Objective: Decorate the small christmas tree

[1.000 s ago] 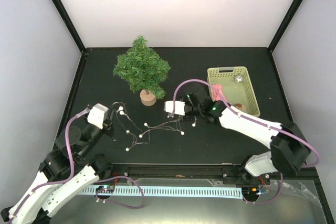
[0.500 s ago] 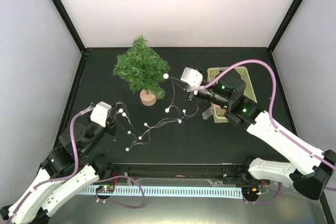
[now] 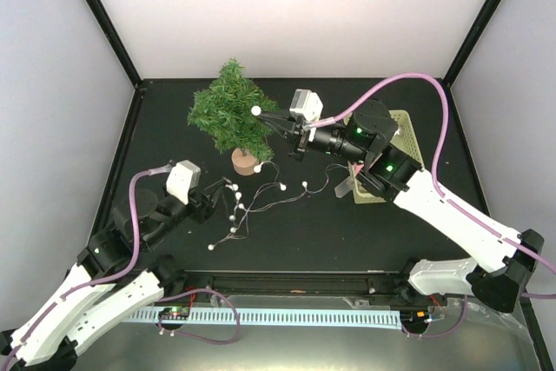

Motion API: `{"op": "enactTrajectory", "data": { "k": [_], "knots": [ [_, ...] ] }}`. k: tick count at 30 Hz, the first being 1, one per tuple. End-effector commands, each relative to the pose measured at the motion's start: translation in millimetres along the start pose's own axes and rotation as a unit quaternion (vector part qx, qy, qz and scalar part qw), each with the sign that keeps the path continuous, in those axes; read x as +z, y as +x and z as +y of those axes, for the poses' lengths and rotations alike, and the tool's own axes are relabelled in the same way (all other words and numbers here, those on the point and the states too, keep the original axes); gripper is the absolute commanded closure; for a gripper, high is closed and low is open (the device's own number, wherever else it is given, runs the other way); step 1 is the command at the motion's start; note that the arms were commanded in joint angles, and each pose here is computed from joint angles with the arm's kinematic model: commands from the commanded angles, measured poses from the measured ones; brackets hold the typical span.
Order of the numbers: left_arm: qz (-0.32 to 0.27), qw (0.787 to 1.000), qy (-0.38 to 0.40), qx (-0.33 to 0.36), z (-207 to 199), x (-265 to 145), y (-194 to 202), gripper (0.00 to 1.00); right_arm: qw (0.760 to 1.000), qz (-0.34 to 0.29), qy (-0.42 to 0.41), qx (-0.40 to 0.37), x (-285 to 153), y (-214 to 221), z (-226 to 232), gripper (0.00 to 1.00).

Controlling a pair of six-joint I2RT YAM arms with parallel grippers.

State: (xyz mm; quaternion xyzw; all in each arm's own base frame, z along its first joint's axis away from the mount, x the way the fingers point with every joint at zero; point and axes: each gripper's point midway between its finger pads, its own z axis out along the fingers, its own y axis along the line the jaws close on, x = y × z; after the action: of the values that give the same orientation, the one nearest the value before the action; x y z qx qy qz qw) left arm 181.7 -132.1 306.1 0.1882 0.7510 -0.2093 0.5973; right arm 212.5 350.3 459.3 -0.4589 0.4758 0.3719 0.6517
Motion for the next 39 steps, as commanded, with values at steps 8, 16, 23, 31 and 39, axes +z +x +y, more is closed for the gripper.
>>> {"op": "enactTrajectory", "data": {
  "k": [8, 16, 23, 31, 39],
  "knots": [
    [-0.037, 0.995, 0.071, -0.052, -26, -10, -47, 0.35, 0.998, -0.048, 0.046, -0.007, 13, -36, -21, 0.99],
    [0.155, 0.980, 0.084, -0.089, -37, -4, 29, 0.33, 0.994, -0.020, 0.106, -0.008, 13, -27, -43, 0.99],
    [0.276, 0.949, 0.129, -0.076, -55, -19, 55, 0.30, 0.988, 0.021, 0.153, -0.024, 5, -12, -57, 0.99],
    [0.268, 0.947, 0.164, -0.062, -68, -21, 28, 0.22, 0.994, 0.019, 0.103, -0.009, 2, -10, -37, 0.99],
    [0.082, 0.985, 0.154, -0.018, -63, -2, -47, 0.33, 0.998, -0.027, -0.001, 0.052, -3, -32, 1, 0.99]
  ]
}}
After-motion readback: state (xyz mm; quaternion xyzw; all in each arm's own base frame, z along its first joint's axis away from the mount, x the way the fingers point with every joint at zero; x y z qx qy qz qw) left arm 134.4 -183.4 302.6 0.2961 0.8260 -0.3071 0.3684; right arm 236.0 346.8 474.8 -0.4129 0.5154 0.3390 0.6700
